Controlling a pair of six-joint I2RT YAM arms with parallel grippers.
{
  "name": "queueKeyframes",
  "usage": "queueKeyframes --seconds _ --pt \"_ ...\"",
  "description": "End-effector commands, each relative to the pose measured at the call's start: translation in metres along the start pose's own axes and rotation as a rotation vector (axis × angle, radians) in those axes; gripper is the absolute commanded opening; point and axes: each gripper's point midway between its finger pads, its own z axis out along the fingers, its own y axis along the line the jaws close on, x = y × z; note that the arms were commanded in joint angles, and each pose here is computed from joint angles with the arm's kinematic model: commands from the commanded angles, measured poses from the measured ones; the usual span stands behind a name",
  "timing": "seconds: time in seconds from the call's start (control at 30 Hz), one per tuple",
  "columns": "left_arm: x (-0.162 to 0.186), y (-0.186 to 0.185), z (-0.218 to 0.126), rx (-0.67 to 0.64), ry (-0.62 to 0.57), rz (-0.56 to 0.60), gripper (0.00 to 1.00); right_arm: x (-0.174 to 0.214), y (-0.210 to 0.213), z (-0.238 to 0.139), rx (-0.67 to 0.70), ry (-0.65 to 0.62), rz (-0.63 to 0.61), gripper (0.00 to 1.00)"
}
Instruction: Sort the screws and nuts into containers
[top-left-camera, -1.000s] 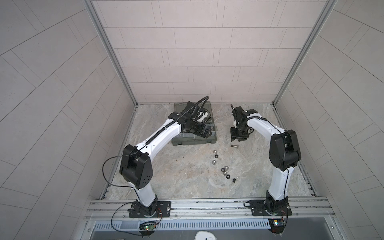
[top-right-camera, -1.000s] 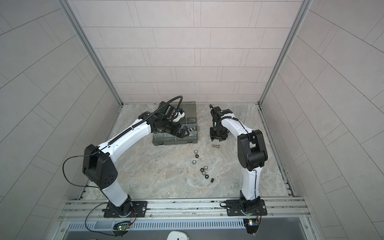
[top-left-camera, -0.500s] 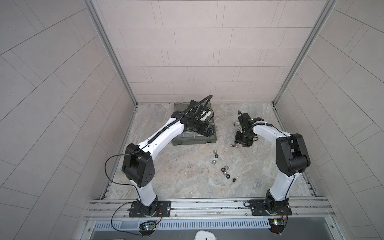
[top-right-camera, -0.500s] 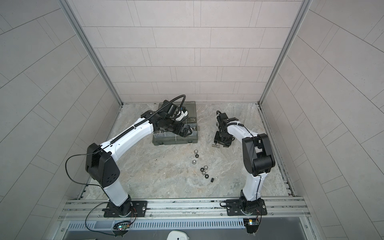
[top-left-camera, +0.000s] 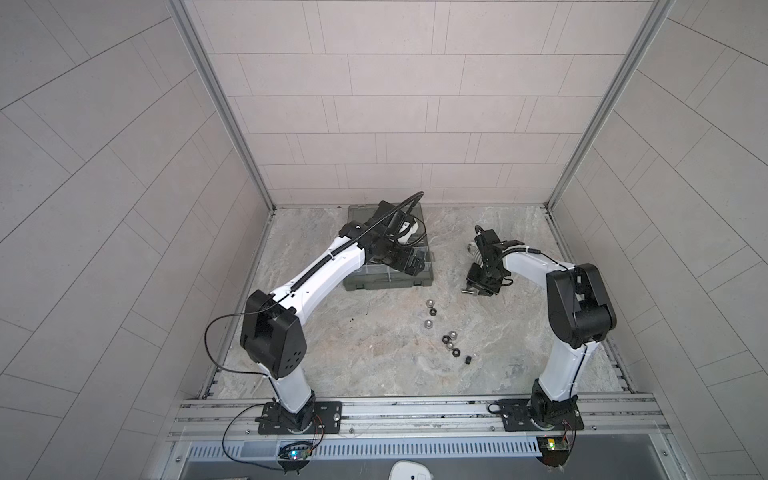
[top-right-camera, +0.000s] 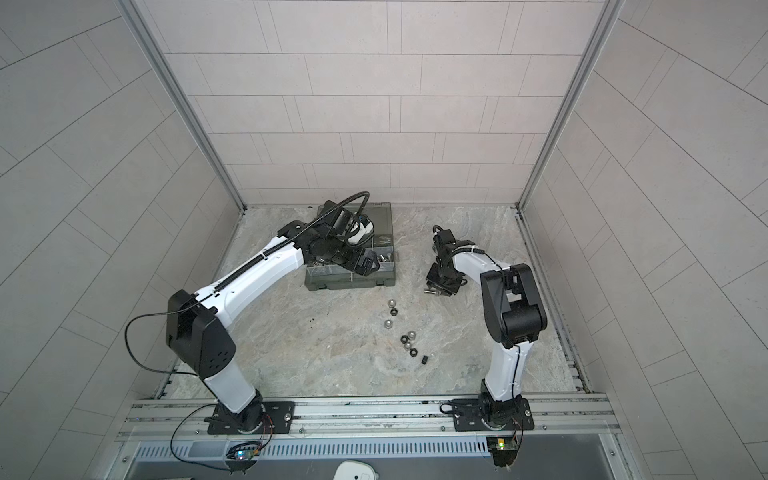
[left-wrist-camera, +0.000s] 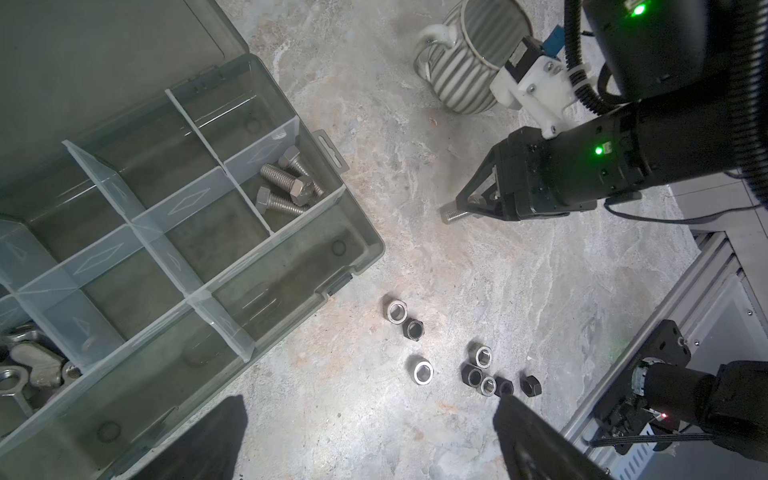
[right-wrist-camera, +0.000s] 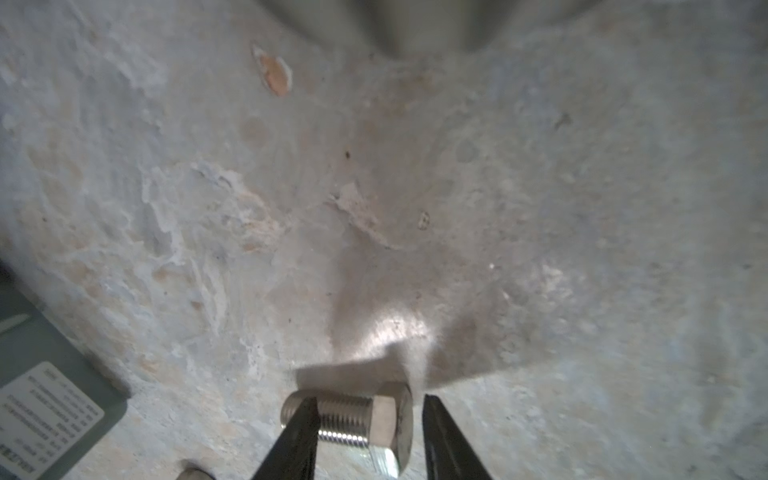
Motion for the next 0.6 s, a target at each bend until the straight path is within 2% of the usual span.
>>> queueKeyframes --seconds 0.0,0.37,0.57 --pt "0.008 -0.001 -0.009 -0.014 0.011 0.021 1.00 -0.002 -0.005 0.010 0.024 0.022 0.021 0.34" --pt "0.011 -0.001 -0.010 -0.014 0.008 0.027 1.00 0.002 -0.012 0.004 0.049 0.022 -0.007 0.19" --pt "0.012 -0.001 -0.011 -0.011 0.002 0.026 1.00 0.004 -0.013 -0.003 0.051 0.018 -0.032 0.22"
